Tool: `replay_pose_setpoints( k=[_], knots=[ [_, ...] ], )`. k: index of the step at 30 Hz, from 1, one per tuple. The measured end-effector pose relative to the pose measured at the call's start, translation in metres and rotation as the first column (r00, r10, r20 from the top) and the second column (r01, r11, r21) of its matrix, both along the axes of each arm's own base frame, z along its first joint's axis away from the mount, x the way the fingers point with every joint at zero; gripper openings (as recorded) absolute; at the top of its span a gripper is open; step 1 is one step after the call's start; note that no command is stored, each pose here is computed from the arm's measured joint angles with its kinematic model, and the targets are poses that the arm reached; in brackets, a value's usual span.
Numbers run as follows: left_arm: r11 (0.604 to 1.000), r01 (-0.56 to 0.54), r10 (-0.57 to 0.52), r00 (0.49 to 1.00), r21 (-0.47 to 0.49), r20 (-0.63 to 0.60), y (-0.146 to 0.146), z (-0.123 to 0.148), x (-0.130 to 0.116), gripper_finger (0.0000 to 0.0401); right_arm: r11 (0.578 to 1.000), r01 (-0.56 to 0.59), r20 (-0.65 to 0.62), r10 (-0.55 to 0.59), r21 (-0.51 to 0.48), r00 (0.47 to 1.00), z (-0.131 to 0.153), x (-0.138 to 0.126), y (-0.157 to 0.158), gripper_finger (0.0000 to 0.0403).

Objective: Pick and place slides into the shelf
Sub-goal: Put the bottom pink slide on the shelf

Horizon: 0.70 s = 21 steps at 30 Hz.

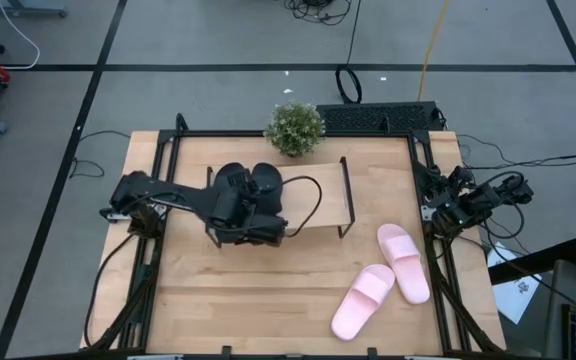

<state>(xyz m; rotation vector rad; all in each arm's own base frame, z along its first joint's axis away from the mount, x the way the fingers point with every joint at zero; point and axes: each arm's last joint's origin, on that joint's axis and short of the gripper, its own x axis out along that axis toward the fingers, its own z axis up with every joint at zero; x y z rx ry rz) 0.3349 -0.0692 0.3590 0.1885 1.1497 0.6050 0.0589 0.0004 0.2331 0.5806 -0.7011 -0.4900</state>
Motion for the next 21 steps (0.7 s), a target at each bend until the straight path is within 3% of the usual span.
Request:
replay_pose_setpoints(
  k=[5, 9, 12, 15, 21],
  knots=[
    [0.995, 0.085, -0.074, 0.979, -0.047, 0.191, -0.021, 0.051, -0.011, 0.0244, 0.998, -0.045, 0.02, 0.046, -0.048, 0.999, 0.001, 0.0, 0.002, 0.0],
    [0.984, 0.161, -0.132, 0.945, -0.076, 0.298, -0.042, 0.079, -0.027, 0.0244, 0.955, -0.23, 0.104, 0.253, -0.189, 0.962, 0.005, 0.001, 0.008, 0.0],
    [0.972, 0.219, -0.18, 0.926, -0.086, 0.331, -0.059, 0.087, -0.038, 0.0244, 0.883, -0.407, 0.17, 0.449, -0.234, 0.877, 0.006, 0.001, 0.014, 0.0],
    [0.965, 0.238, -0.184, 0.916, -0.114, 0.358, -0.073, 0.089, -0.048, 0.0244, 0.785, -0.575, 0.204, 0.616, -0.23, 0.761, 0.005, 0.003, 0.019, 0.0],
    [0.961, 0.183, -0.084, 0.908, -0.209, 0.41, -0.094, 0.087, -0.06, 0.0244, 0.662, -0.731, 0.194, 0.749, -0.164, 0.634, 0.001, 0.01, 0.026, 0.0]
  ],
)
